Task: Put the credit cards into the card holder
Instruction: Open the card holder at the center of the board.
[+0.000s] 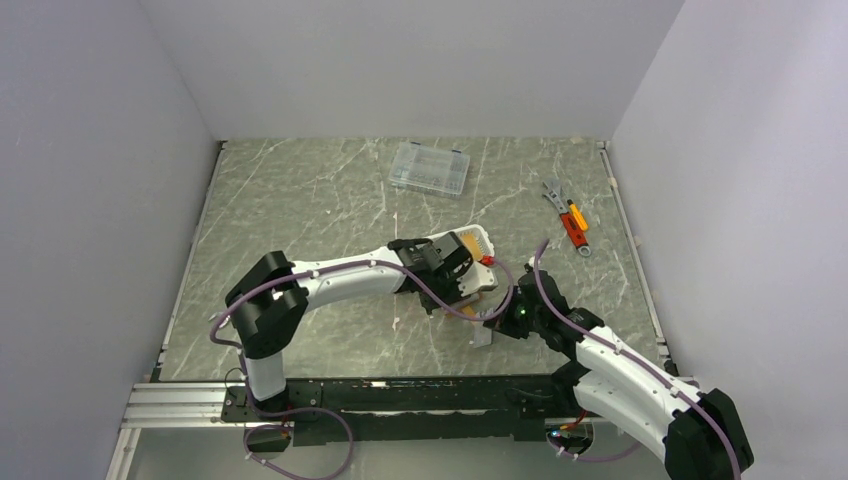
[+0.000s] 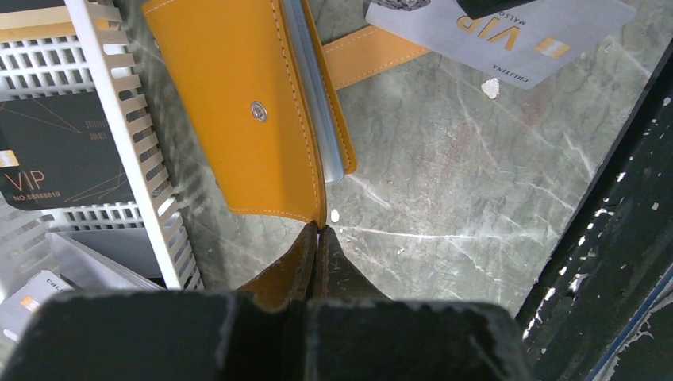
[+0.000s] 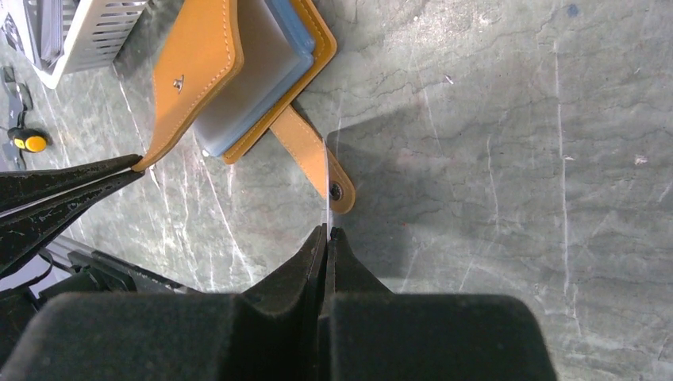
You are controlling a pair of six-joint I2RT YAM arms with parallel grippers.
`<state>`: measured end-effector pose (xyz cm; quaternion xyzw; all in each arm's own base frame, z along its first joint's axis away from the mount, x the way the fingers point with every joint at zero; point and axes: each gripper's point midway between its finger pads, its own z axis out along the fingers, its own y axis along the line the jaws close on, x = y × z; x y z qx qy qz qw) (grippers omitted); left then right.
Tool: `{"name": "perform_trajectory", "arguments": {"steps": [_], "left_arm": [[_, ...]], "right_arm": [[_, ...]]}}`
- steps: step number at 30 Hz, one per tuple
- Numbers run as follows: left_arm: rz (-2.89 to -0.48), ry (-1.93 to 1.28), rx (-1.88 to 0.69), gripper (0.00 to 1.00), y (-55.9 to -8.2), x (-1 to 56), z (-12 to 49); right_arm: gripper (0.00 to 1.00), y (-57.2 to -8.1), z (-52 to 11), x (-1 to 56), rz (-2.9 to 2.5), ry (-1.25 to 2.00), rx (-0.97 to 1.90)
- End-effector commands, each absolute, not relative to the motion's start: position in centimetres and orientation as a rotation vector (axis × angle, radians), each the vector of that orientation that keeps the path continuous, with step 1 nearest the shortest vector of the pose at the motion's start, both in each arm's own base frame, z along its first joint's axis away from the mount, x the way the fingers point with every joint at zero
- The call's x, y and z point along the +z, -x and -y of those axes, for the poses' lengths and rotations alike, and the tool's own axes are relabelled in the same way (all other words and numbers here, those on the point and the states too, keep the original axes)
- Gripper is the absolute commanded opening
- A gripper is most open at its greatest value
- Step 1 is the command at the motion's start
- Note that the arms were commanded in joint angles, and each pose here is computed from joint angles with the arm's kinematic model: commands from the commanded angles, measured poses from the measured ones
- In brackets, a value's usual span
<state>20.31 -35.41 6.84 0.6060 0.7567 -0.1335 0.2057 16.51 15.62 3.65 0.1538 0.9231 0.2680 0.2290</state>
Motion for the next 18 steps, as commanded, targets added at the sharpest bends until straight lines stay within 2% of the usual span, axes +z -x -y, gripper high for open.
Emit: {"name": "perform_trajectory", "arguments": {"steps": [1, 8, 18], "left_arm": [[-2.096, -1.645, -0.462, 0.00, -20.1, 9.2, 35.9], [-2.100, -1.650, -0.590, 0.00, -18.4, 10.4, 36.3], [-2.159, -1.611, -0.801, 0.00, -16.2, 11.1, 36.3]], "right_arm": [[0.00, -17.4, -16.1, 5.1, -2.500, -0.386, 0.761], [0.00, -19.2, -17.8, 7.9, -2.397, -0.313, 0.863], [0.00, -19.4, -19.9, 9.2, -2.366, -0.200, 0.996]]}}
